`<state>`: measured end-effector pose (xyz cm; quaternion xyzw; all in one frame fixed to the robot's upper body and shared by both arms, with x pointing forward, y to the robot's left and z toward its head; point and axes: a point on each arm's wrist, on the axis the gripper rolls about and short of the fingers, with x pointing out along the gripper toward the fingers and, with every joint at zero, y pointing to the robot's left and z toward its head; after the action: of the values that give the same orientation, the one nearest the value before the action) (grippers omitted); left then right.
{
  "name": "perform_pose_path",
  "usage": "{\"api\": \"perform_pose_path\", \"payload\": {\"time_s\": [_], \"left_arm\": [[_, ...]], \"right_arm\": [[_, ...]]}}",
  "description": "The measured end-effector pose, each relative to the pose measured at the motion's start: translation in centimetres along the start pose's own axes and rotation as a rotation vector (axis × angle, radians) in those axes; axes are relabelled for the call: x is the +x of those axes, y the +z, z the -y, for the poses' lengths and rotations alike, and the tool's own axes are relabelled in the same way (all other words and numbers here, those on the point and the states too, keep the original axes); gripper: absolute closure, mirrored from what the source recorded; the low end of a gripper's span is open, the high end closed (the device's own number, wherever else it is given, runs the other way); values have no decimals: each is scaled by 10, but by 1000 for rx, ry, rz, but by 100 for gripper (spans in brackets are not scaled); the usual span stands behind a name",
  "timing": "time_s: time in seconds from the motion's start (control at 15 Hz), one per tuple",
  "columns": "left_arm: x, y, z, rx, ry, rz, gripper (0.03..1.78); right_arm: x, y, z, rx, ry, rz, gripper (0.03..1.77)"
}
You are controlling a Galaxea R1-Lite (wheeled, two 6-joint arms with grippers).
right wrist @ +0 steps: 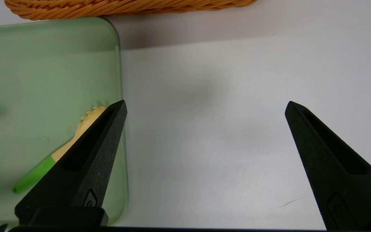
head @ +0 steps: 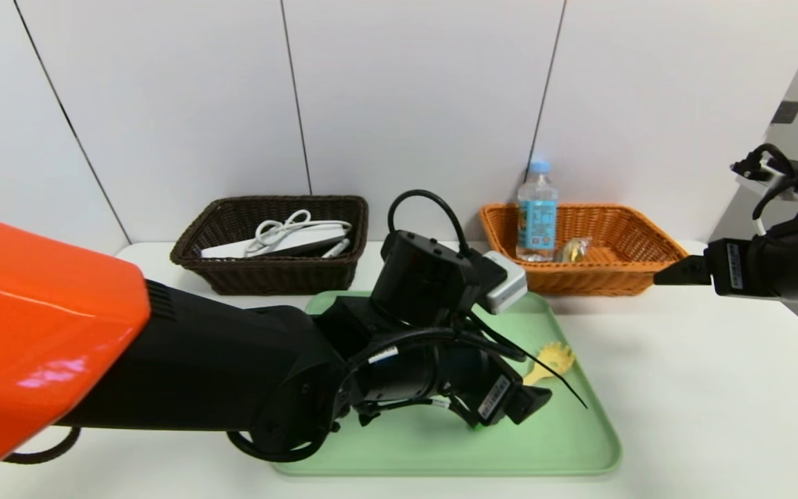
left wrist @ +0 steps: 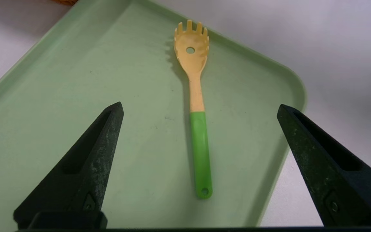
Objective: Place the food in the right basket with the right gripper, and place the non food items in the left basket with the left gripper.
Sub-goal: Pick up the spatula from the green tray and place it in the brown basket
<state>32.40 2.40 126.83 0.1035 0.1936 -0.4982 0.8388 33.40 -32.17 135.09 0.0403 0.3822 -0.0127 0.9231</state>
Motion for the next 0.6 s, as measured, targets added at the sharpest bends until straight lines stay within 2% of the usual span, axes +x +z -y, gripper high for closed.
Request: {"api": "perform_pose_path", "payload": {"time_s": [0.27, 0.4, 0.6], "left_arm": [[23, -12, -1, -12, 29, -66, 12], [32, -15, -3, -16, 68, -80, 12], [40, -18, 0, -23, 76, -99, 12]], "right_arm": [[1, 0, 1, 2, -3, -3, 10], [2, 0, 1, 3, -4, -6, 10], [3, 0, 1, 3, -4, -8, 10]]}}
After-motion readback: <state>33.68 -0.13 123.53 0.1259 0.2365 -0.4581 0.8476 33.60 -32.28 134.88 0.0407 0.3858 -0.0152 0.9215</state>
